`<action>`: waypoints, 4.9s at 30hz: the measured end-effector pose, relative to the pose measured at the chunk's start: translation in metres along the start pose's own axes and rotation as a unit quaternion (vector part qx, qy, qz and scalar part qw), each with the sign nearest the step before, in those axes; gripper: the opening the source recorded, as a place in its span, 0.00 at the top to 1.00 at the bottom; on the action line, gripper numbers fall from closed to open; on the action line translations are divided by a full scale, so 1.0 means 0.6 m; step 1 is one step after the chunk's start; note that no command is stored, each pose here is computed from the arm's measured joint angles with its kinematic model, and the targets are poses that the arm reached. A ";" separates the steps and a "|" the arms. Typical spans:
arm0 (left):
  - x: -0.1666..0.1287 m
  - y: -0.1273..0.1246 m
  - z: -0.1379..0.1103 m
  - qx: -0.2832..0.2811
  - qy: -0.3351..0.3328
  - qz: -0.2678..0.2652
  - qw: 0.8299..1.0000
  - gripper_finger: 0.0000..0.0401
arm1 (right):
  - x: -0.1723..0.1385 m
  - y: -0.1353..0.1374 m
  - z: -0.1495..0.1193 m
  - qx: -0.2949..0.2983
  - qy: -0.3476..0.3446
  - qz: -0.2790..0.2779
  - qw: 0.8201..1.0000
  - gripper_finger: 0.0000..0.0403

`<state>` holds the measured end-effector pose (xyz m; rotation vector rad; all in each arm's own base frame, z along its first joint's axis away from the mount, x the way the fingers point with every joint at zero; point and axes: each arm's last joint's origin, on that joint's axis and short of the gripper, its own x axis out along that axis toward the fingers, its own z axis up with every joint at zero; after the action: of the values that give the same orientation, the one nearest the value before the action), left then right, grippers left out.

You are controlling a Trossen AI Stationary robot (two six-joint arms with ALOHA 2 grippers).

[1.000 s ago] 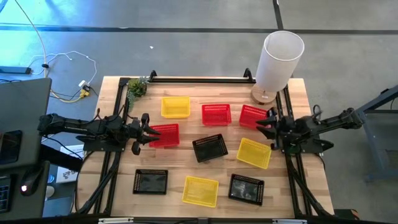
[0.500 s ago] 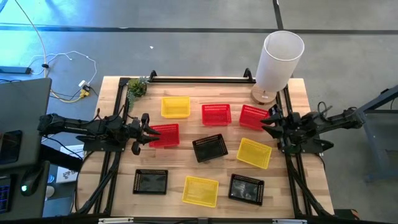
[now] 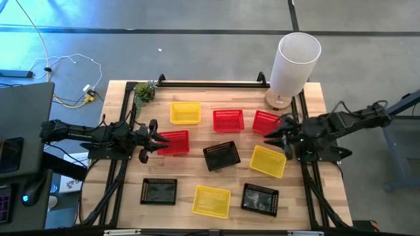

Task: Stack baskets by color
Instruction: Stack the bottom right black bin on the top black bin

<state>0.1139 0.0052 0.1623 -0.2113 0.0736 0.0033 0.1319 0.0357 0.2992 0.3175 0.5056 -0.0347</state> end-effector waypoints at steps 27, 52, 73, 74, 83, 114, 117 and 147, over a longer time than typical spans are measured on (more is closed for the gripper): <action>0.000 0.000 0.000 0.000 0.002 0.000 1.000 0.78 | 0.128 0.152 -0.022 -0.037 0.284 -0.033 0.958 0.76; 0.000 0.000 -0.001 0.000 0.002 0.000 1.000 0.78 | 0.220 0.191 -0.111 0.010 0.377 -0.089 0.922 0.76; 0.000 0.000 -0.001 0.000 0.003 0.001 1.000 0.78 | 0.229 0.196 -0.119 0.039 0.375 -0.096 0.921 0.76; 0.000 0.000 -0.001 0.000 0.003 0.000 1.000 0.78 | 0.232 0.196 -0.121 0.039 0.375 -0.096 0.921 0.76; 0.000 0.000 -0.001 0.000 0.003 0.001 1.000 0.78 | 0.260 0.196 -0.150 0.031 0.400 -0.118 0.908 0.76; 0.000 0.000 -0.001 0.000 0.004 0.001 1.000 0.78 | 0.259 0.163 -0.103 0.008 0.373 -0.104 0.922 1.00; 0.000 0.000 -0.001 0.000 0.004 0.000 1.000 0.78 | 0.252 0.151 -0.081 0.002 0.353 -0.099 0.930 1.00; 0.000 0.002 -0.009 -0.003 0.029 0.008 1.000 0.78 | 0.208 0.049 0.165 -0.277 0.168 -0.093 0.941 1.00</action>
<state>0.1133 0.0053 0.1565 -0.2162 0.1333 0.0132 0.2909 0.0387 0.3294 -0.2862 0.8580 -0.0205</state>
